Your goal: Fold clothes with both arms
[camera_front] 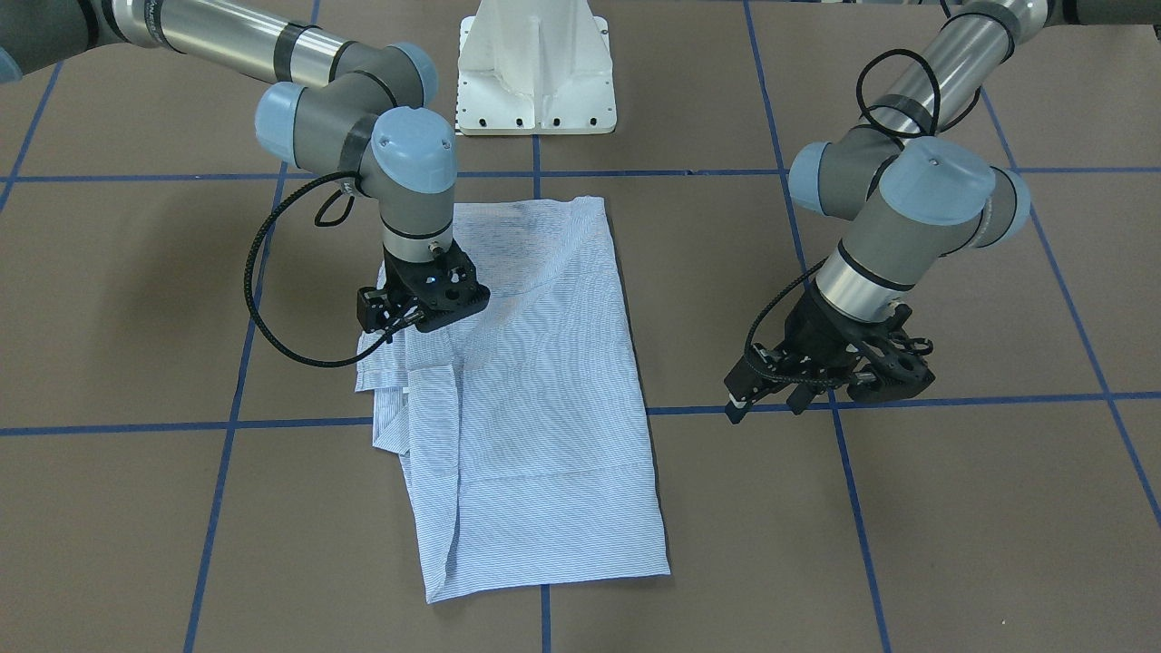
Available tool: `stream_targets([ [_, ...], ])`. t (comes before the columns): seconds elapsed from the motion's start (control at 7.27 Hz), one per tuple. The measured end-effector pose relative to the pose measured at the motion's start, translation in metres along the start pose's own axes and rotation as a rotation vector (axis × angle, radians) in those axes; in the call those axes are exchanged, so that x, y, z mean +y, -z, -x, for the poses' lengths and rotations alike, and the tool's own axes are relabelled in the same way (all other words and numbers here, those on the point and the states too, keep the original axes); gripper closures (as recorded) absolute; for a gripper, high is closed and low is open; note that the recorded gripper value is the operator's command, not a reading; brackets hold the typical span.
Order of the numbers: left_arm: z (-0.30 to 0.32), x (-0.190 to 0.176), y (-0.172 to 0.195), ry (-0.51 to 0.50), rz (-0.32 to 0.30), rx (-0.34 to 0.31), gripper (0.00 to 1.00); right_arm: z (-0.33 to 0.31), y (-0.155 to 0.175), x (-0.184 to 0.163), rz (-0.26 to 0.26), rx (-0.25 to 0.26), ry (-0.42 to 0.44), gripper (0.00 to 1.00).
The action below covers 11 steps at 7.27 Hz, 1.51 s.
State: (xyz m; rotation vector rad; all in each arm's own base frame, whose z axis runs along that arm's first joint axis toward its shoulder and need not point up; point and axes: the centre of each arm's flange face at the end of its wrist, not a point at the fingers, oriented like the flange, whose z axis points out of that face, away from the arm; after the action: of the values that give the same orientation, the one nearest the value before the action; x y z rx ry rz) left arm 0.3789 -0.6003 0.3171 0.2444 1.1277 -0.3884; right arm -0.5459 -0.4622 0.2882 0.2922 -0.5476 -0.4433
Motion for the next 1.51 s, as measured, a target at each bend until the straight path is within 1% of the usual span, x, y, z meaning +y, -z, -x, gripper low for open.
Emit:
stream_targets([
  [0.28,0.0,0.001,0.0,0.0,0.001,0.0,0.0,0.003,-0.005,0.003,0.015,0.001,0.004,0.0],
  [0.83,0.0,0.001,0.0,-0.001,0.001,0.001,0.0,-0.007,-0.01,0.006,0.048,0.029,0.0,0.0],
  [1.24,-0.002,0.004,-0.001,-0.003,0.005,0.003,0.0,-0.066,-0.015,0.001,0.058,0.072,-0.007,0.0],
  [1.51,-0.007,0.006,0.003,-0.005,0.005,0.009,0.0,-0.107,-0.023,0.005,0.074,0.103,-0.008,0.0],
])
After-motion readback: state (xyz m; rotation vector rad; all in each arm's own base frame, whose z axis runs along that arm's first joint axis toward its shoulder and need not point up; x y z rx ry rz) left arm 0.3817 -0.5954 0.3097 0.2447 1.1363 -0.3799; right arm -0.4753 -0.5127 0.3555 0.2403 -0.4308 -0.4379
